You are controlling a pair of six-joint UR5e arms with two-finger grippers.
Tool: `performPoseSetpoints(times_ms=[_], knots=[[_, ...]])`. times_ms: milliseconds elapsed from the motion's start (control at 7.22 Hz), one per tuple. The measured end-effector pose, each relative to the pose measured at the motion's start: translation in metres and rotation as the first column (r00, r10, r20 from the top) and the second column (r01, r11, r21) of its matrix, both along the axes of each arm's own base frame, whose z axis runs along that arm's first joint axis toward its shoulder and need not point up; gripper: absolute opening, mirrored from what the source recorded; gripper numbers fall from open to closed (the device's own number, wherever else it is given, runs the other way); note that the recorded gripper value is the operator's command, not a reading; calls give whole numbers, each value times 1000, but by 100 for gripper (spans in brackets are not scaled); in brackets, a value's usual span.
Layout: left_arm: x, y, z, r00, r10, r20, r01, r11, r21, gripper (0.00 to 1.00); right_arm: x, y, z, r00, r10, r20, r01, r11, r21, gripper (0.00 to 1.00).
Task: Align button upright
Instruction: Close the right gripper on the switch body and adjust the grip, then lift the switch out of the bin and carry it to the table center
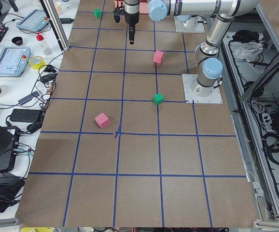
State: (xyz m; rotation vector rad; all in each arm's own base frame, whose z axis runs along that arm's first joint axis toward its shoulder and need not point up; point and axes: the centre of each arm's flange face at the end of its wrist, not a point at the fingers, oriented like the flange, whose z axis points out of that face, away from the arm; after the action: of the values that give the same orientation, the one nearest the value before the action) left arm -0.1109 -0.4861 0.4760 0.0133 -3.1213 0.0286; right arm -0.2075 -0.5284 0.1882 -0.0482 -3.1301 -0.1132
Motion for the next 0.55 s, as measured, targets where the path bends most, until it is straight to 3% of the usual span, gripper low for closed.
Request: performPoseSetpoints(times_ms=[554], knots=[[0, 0, 0, 1000, 0, 0, 0, 1000, 0, 100, -7, -8, 28, 1000, 2, -30, -3, 1000, -20, 0]])
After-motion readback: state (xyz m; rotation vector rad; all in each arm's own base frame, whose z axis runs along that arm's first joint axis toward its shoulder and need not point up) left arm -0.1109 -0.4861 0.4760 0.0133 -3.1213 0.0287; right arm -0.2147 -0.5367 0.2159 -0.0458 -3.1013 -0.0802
